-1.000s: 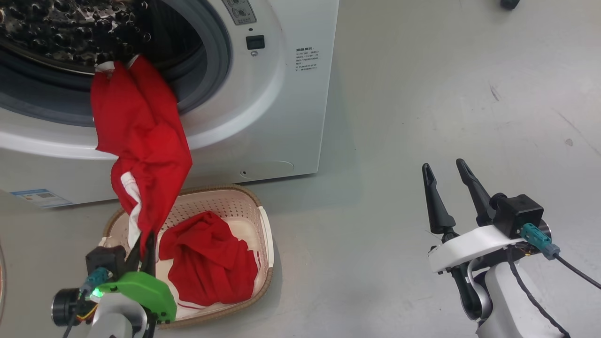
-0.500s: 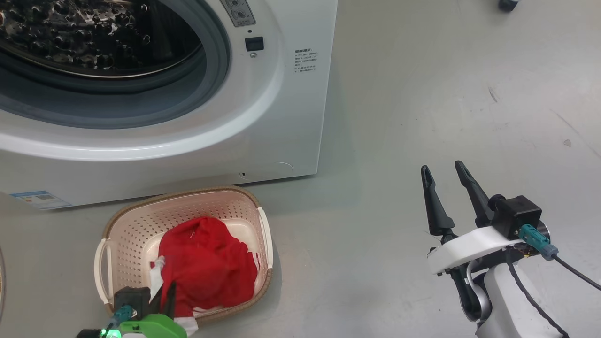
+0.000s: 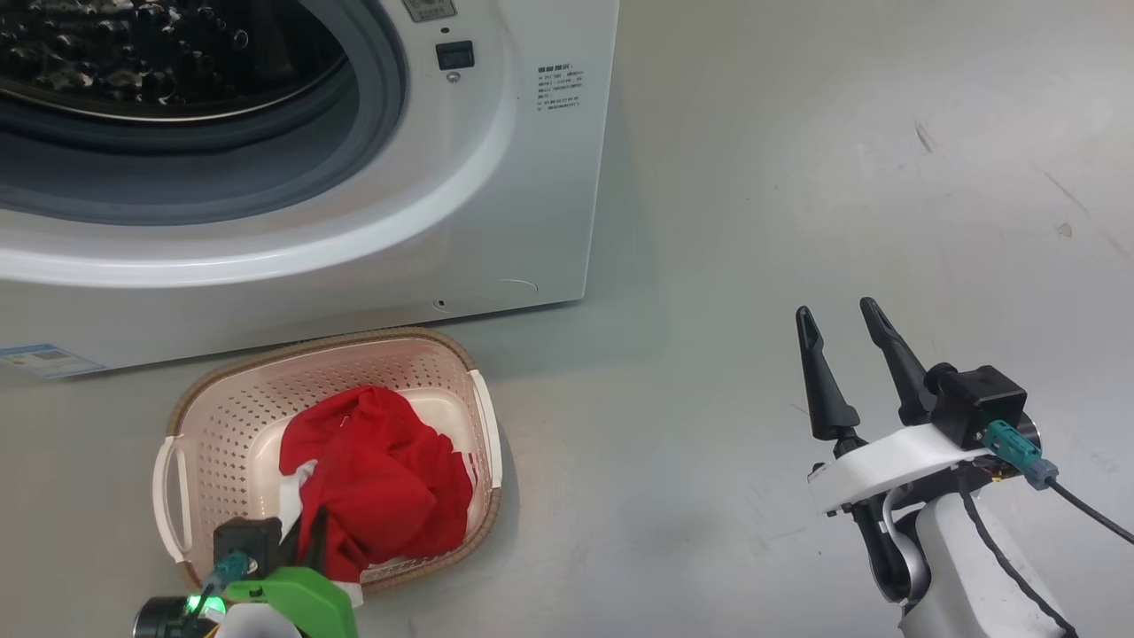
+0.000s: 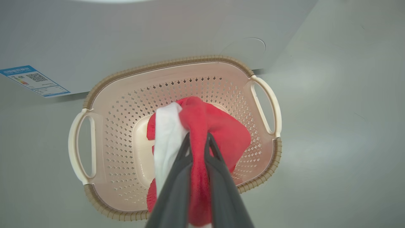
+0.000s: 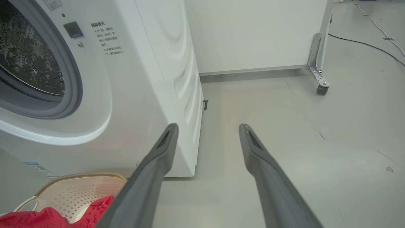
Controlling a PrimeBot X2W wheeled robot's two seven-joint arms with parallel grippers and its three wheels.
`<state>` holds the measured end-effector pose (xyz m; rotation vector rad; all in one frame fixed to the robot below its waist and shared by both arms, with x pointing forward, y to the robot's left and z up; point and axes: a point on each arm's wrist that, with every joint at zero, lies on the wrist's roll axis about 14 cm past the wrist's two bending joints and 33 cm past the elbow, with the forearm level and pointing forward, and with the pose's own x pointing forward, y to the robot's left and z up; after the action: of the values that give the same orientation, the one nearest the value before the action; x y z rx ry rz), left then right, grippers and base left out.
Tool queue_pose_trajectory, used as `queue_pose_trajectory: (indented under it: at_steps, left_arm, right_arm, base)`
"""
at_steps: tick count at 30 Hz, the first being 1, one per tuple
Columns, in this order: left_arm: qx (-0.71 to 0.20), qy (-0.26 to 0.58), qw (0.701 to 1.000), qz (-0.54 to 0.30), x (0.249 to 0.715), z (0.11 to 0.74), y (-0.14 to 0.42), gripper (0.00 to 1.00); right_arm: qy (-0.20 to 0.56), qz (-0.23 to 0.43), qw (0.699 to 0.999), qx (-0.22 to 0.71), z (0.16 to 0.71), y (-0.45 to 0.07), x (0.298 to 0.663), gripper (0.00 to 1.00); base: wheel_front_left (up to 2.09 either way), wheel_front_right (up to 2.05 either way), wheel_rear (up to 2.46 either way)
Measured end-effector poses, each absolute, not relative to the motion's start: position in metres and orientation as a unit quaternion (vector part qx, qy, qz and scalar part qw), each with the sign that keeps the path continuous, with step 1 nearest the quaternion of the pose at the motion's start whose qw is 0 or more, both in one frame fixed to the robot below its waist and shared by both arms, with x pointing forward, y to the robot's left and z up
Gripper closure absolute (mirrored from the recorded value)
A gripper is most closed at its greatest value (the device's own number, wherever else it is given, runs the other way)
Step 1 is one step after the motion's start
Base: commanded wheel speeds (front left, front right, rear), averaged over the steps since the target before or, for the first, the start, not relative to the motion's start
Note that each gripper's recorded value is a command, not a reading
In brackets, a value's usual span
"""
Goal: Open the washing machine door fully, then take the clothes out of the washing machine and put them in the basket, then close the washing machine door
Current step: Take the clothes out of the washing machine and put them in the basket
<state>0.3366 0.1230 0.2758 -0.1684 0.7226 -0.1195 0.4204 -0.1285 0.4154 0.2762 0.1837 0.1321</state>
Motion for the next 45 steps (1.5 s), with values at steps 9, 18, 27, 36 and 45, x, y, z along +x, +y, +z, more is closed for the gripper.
queue_pose_trajectory:
  at_steps: [9,18,27,36,45]
  left_arm:
    - [-0.083,0.323,0.941,-0.063,0.386,0.280,0.115,1.00]
    - [-0.080,0.326,0.940,-0.067,0.411,0.263,0.112,1.00]
    - [-0.085,0.350,0.930,-0.078,0.423,0.232,0.102,1.00]
    - [-0.084,0.390,0.915,-0.066,0.416,0.197,0.107,0.00]
    - [-0.058,0.412,0.908,-0.048,0.404,0.189,0.123,0.00]
  right_arm:
    - [0.107,0.056,0.983,0.137,0.400,-0.134,0.427,0.00]
    - [0.123,0.039,0.982,0.135,0.381,-0.145,0.436,0.00]
    - [0.141,0.031,0.981,0.126,0.355,-0.151,0.450,0.00]
    - [0.161,0.029,0.978,0.126,0.330,-0.151,0.459,0.00]
    - [0.163,0.024,0.978,0.126,0.327,-0.154,0.460,0.00]
  base:
    - [0.00,0.00,0.00]
    - [0.00,0.00,0.00]
    - [0.00,0.00,0.00]
    - [0.00,0.00,0.00]
    - [0.00,0.00,0.00]
